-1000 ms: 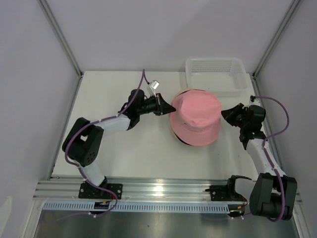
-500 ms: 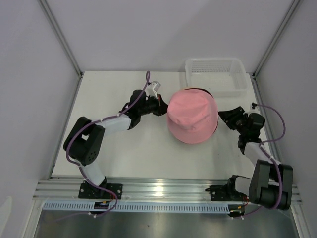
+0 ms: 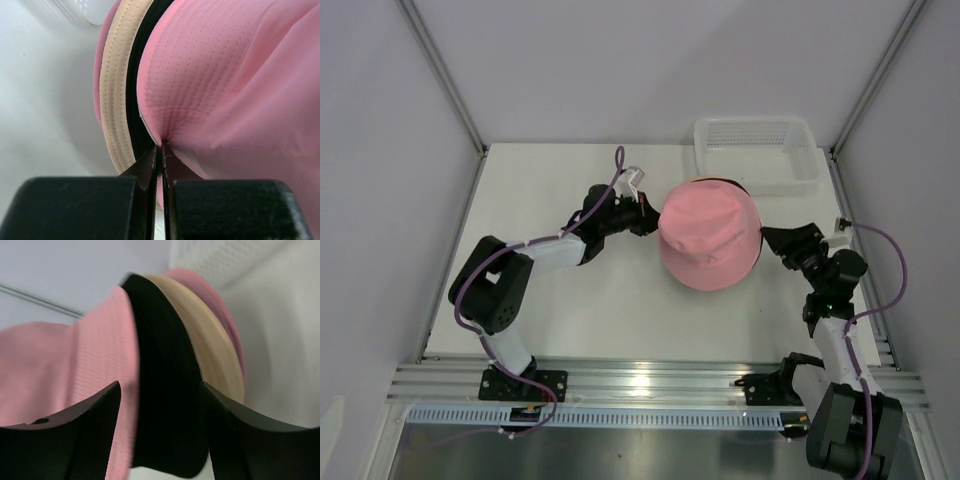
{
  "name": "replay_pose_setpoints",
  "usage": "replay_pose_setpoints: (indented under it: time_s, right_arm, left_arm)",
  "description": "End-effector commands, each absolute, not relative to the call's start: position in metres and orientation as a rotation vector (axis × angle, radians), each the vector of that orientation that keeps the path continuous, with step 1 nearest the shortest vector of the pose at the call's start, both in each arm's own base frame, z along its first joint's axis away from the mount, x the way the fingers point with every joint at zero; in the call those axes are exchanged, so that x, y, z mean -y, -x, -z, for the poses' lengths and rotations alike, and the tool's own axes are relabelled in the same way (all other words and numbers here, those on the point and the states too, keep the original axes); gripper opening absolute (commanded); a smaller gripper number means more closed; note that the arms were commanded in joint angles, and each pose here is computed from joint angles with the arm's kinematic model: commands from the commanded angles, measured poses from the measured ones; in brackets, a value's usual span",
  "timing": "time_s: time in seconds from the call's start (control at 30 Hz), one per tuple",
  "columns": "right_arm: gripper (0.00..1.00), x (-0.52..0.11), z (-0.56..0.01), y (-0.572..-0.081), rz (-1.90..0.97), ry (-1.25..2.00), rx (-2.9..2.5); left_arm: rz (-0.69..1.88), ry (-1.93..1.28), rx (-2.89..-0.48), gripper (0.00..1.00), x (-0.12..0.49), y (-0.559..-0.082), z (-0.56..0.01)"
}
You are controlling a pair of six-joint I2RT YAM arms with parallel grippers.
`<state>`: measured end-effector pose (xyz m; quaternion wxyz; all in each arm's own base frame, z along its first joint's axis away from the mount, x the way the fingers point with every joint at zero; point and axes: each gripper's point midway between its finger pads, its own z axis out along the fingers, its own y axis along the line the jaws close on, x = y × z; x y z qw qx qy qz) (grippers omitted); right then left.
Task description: Stack the hats
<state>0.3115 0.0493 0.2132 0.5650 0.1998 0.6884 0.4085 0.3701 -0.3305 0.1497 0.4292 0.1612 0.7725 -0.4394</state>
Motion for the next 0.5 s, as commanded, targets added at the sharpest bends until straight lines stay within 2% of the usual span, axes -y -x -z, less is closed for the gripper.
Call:
replay_pose_setpoints:
  time_s: [0.0,0.27,0.47]
  right_arm:
    - [0.68,-0.063,-0.196,-0.304,-1.094,-0.485,-1.641]
    - [0.68,-0.077,-0.196,-0.300,-1.216,-0.503,-1.617]
    - [0.68,-0.057,-0.203,-0.301,-1.078,-0.595,-1.599]
  left_arm:
    - [1.071,-0.419,-1.923,0.01,0.328,-0.364,-0.149]
    - [1.075,-0.418,-1.916,0.01,0.329,-0.363,-0.148]
    - [1.083,-0.425,-1.905,0.01,0.331,-0.362,-0.150]
